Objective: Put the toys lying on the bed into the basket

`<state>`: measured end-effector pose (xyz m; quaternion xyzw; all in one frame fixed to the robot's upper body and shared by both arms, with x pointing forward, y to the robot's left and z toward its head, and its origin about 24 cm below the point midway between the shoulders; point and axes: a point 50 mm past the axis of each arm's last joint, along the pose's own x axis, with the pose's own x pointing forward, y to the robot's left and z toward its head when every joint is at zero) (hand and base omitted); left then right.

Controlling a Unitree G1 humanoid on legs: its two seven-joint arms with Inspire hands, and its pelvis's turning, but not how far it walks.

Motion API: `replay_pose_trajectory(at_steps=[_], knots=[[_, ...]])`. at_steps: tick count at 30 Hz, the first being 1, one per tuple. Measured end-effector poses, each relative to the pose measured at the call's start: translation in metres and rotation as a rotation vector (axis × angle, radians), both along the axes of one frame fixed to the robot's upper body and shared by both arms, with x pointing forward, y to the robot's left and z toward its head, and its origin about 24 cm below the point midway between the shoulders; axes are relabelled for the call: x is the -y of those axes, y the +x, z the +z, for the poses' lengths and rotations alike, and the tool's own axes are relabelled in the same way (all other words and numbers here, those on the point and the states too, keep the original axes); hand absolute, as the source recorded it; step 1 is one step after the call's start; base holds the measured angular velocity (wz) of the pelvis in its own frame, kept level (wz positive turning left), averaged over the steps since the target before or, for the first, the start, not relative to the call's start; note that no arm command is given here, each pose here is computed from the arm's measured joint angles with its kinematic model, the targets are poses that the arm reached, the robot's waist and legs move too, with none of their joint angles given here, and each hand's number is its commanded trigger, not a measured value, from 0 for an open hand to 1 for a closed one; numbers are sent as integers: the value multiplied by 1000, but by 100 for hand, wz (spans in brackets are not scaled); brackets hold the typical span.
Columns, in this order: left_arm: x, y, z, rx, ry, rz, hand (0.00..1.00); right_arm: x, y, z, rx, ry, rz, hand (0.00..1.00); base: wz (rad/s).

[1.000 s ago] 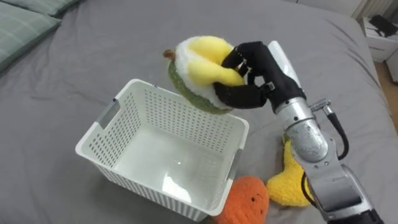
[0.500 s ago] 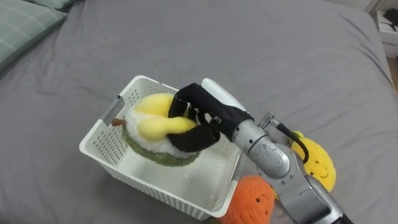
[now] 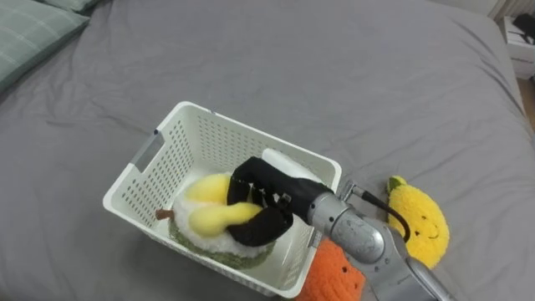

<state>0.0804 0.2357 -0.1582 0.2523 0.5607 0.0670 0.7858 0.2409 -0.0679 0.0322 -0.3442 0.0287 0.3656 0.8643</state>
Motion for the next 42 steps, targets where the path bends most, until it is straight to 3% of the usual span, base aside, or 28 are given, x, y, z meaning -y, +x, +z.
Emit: replay_pose_trajectory(at_steps=[1,2,27,42], knots=[[0,0,0,0,1,1,0,0,0,-1,-3,-1,-1,18,0],[-1,0,0,0,2,1,0,0,0,-3,-11,-2,-4,0,0],[-6,0,1,-7,-24,6,0,12,6,-7,-16,-26,-59,0,0],[-6,-4,1,-6,-21,9,0,21,14,25,164,25,-135,0,0]])
